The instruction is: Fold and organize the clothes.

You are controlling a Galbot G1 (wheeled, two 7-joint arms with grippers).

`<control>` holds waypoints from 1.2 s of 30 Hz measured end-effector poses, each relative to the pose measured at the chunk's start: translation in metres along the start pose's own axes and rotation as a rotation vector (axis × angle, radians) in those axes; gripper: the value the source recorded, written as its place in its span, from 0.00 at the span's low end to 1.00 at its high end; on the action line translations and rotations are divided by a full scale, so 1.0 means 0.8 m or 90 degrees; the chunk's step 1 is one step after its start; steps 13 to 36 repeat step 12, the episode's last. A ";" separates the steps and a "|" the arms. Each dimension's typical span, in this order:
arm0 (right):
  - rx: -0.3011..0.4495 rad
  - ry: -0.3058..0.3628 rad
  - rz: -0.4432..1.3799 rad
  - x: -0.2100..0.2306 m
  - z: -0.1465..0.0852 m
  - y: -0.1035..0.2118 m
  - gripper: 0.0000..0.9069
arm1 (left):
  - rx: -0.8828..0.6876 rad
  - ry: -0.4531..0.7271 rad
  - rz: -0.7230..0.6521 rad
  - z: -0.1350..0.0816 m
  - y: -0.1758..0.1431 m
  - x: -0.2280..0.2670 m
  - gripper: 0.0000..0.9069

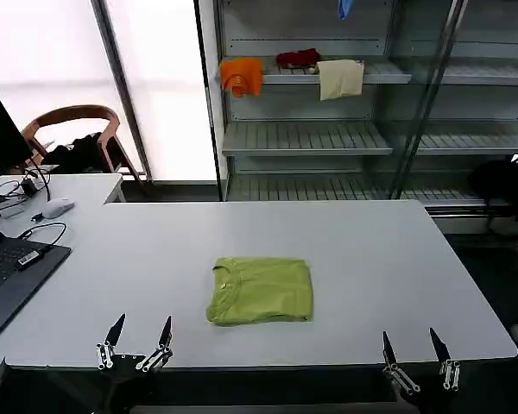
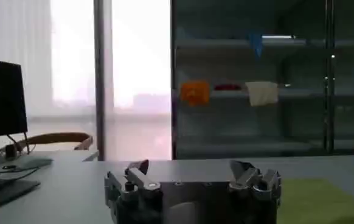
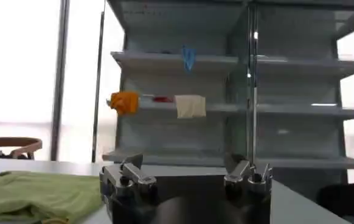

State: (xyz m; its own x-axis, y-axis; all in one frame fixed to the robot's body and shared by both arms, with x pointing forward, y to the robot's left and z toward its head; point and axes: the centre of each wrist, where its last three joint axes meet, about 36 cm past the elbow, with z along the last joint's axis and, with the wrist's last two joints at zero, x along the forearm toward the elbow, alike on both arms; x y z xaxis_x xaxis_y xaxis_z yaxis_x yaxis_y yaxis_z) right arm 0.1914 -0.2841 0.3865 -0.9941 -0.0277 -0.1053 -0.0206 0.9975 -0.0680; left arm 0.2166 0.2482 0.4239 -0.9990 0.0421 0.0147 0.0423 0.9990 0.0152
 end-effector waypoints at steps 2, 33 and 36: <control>0.001 0.000 -0.001 0.000 0.001 0.000 1.00 | 0.001 0.001 -0.001 0.001 0.001 0.000 1.00; 0.003 0.003 -0.007 -0.001 0.001 -0.002 1.00 | 0.005 0.004 -0.004 0.004 0.002 -0.001 1.00; 0.003 0.003 -0.007 -0.001 0.001 -0.002 1.00 | 0.005 0.004 -0.004 0.004 0.002 -0.001 1.00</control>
